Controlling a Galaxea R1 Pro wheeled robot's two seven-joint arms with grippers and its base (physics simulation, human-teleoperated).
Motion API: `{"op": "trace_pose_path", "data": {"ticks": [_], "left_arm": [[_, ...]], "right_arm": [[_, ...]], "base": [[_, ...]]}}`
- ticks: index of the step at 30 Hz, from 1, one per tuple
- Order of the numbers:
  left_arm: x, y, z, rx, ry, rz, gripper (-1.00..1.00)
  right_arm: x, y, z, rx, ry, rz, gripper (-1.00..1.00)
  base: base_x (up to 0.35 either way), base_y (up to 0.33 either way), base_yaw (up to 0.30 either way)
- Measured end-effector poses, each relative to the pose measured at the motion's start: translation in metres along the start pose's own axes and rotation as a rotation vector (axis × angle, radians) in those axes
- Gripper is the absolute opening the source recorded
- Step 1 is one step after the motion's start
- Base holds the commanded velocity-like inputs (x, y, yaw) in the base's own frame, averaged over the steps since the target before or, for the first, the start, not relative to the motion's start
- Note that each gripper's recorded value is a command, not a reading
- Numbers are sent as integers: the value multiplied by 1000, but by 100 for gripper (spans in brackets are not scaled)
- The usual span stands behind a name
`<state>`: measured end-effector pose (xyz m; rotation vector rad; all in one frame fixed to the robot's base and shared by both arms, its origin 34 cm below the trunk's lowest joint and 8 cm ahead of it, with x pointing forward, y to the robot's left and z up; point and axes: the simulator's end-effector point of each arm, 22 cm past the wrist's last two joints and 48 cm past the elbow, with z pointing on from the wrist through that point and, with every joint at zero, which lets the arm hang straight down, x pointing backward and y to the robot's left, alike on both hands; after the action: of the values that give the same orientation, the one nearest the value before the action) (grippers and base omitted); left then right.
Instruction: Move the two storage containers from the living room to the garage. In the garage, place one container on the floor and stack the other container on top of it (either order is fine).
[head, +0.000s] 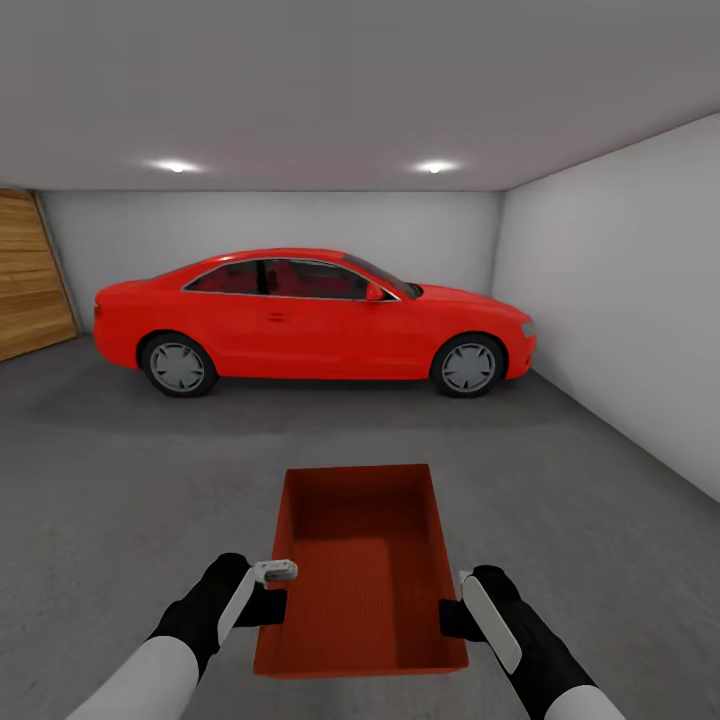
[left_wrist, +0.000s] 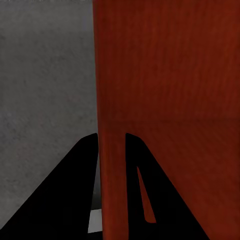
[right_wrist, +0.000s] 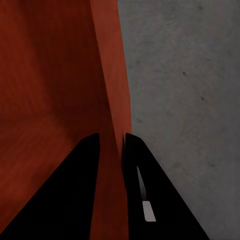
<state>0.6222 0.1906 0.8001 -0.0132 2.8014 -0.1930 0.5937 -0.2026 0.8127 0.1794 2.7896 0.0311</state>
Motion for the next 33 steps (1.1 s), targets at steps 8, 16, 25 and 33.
{"op": "trace_pose_path", "data": {"ticks": [8, 16, 25, 33], "left_arm": [[-1, 0, -1, 0, -3, 1, -100], [-2, -1, -3, 0, -8, 2, -100], [-4, -1, -5, 0, -12, 2, -100], [-5, -1, -7, 0, -17, 3, -100]], "right_arm": [[-1, 0, -1, 0, -3, 0, -100], [-2, 0, -3, -1, -7, 0, -100], [-3, 0, -5, -2, -12, 1, -100], [-4, 0, -6, -2, -16, 1, -100]], "base": [[0, 0, -228], [0, 0, -267], [0, 0, -268], [0, 0, -268]]}}
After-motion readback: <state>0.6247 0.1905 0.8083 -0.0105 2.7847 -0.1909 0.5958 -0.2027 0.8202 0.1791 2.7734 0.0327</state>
